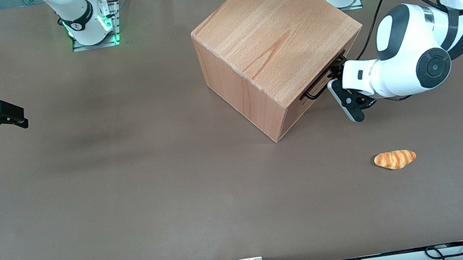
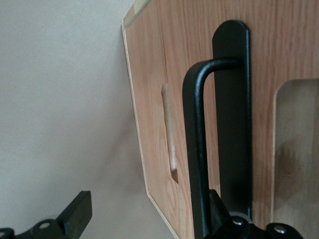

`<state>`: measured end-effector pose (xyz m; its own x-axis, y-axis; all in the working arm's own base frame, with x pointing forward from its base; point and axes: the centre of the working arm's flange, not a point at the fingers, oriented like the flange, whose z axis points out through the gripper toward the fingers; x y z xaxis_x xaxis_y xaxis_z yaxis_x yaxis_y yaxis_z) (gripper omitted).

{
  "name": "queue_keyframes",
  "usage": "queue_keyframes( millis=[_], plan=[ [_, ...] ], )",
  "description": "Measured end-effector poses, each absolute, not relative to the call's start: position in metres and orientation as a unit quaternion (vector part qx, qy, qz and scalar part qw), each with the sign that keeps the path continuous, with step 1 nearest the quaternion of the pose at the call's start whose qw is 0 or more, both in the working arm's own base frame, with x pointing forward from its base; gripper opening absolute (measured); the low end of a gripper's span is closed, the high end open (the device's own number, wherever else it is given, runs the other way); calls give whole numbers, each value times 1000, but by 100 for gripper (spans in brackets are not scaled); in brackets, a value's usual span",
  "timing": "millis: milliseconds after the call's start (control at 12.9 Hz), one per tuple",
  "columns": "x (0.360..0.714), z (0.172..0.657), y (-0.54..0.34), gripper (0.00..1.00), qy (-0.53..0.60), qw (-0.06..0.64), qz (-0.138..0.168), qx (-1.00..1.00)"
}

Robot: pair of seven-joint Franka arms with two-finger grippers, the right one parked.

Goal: Open top drawer with left arm

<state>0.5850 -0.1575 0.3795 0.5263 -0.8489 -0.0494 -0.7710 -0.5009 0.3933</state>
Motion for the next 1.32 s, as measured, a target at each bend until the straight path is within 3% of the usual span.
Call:
queue_keyframes(
  millis=[1322],
  plan=[
    [626, 373, -74, 100, -405, 169, -86, 894]
  ],
)
